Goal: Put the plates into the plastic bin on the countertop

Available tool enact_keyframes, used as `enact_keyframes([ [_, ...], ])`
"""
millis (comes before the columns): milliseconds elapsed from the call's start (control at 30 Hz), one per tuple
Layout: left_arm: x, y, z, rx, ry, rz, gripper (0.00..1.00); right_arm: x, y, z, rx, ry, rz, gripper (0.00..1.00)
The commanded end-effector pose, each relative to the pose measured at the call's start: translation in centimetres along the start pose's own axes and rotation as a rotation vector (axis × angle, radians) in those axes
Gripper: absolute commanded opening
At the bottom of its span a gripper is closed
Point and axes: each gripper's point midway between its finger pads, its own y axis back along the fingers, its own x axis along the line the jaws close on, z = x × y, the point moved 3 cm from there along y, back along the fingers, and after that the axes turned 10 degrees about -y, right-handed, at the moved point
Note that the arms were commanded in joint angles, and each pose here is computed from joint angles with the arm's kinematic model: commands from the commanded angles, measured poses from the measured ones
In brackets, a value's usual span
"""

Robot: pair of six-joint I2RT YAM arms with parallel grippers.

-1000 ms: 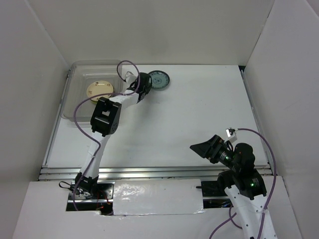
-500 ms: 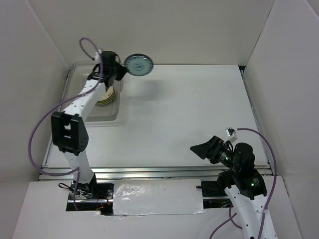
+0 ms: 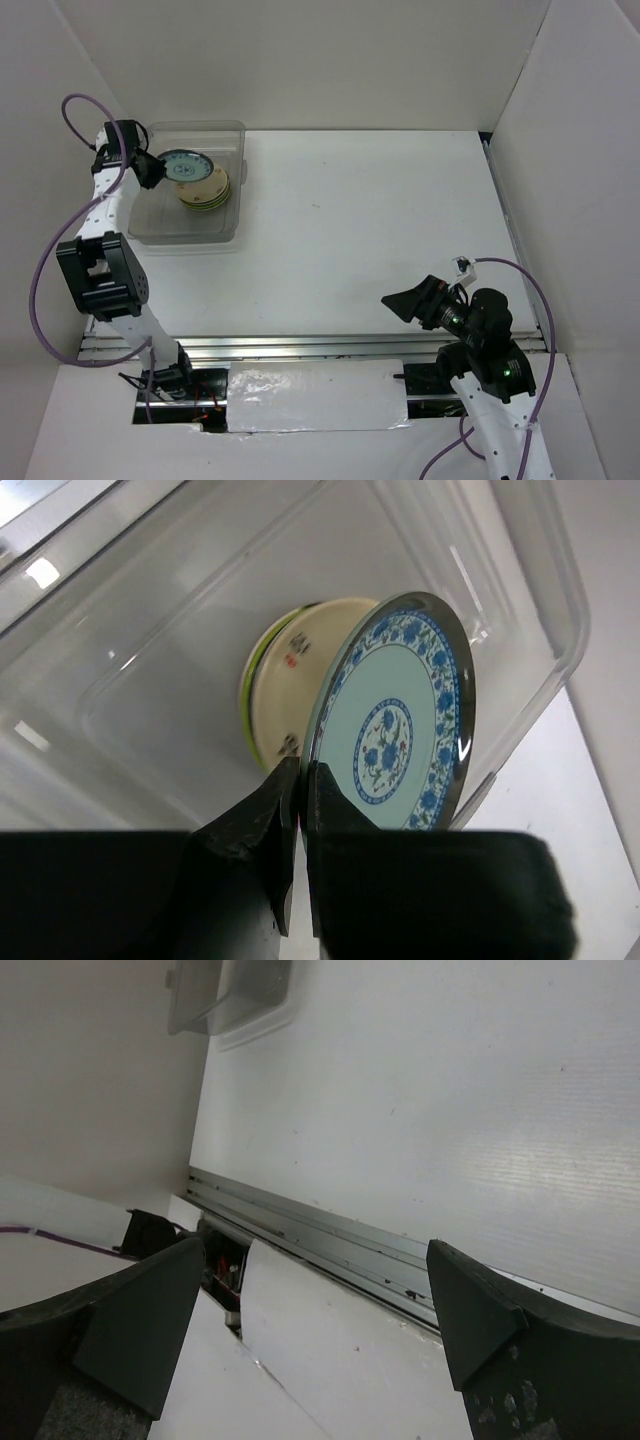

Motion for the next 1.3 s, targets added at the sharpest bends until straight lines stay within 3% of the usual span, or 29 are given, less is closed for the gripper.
enact_keyframes([
  [0,-0.3,-3.1,-0.7,0.064,-0.082,-0.043,0.0,0.7,0.6,0.2,-0.016,0.038,0.021,1.0],
  [300,-0.1,-4.2,-1.7,0.119,-0.043,-0.081,0.0,1.6,1.2,0.6,-0.031,0.056,0.034,1.0],
  [367,0.1,-4.2,-1.7,0.123,-0.029,-0.098,0.18,1.8,1.4,0.7,-0.036,0.063,0.034,1.0],
  [400,-0.1,-3.8,-1.4,0.114,-0.033,-0.11,0.35,1.9,1.4,0.8,-0.041,0.069,0.034,1.0],
  [467,-1.0,-2.8,-1.1,0.108,-0.051,-0.129,0.47,2.0,1.6,0.9,-0.051,0.077,0.035,1.0],
  [500,-2.1,-1.5,-0.6,0.082,-0.078,-0.154,0.67,2.0,1.5,1.0,-0.052,0.081,0.034,1.0],
  [533,-2.7,-0.9,-0.3,0.069,-0.1,-0.164,0.96,2.2,1.6,1.1,-0.055,0.089,0.037,1.0],
  [567,-3.8,0.4,0.6,0.054,-0.123,-0.173,0.99,2.2,1.6,1.1,-0.051,0.092,0.032,1.0],
  [700,-4.5,3.0,1.9,0.083,-0.206,-0.094,0.99,2.5,1.9,1.3,-0.048,0.125,0.026,1.0],
  [767,-4.9,5.3,2.9,0.036,-0.25,-0.071,0.99,3.0,2.2,1.7,-0.065,0.148,0.025,1.0],
  [867,-6.0,10.9,1.8,-0.02,-0.372,-0.103,0.99,3.3,2.8,3.1,-0.124,0.194,-0.034,1.0],
  [900,-6.9,14.7,0.8,-0.05,-0.426,-0.148,0.99,3.4,2.8,4.0,-0.167,0.191,-0.058,1.0],
  [967,-5.6,16.4,-1.8,-0.044,-0.49,-0.127,0.99,4.5,3.6,5.6,-0.233,0.185,-0.1,1.0],
  [1000,-5.4,20.1,-2.3,-0.089,-0.507,-0.191,0.99,5.1,4.1,6.3,-0.262,0.195,-0.115,1.0],
  [1067,-3.1,21.0,-4.9,-0.069,-0.537,-0.177,0.99,7.5,5.5,8.2,-0.324,0.258,-0.118,1.0],
  [1100,-2.4,24.0,-5.4,-0.111,-0.543,-0.239,0.99,8.1,6.0,8.8,-0.348,0.273,-0.137,1.0],
  [1267,2.6,27.0,-9.7,-0.089,-0.611,-0.286,0.99,12.6,11.3,13.4,-0.505,0.355,-0.313,1.0],
])
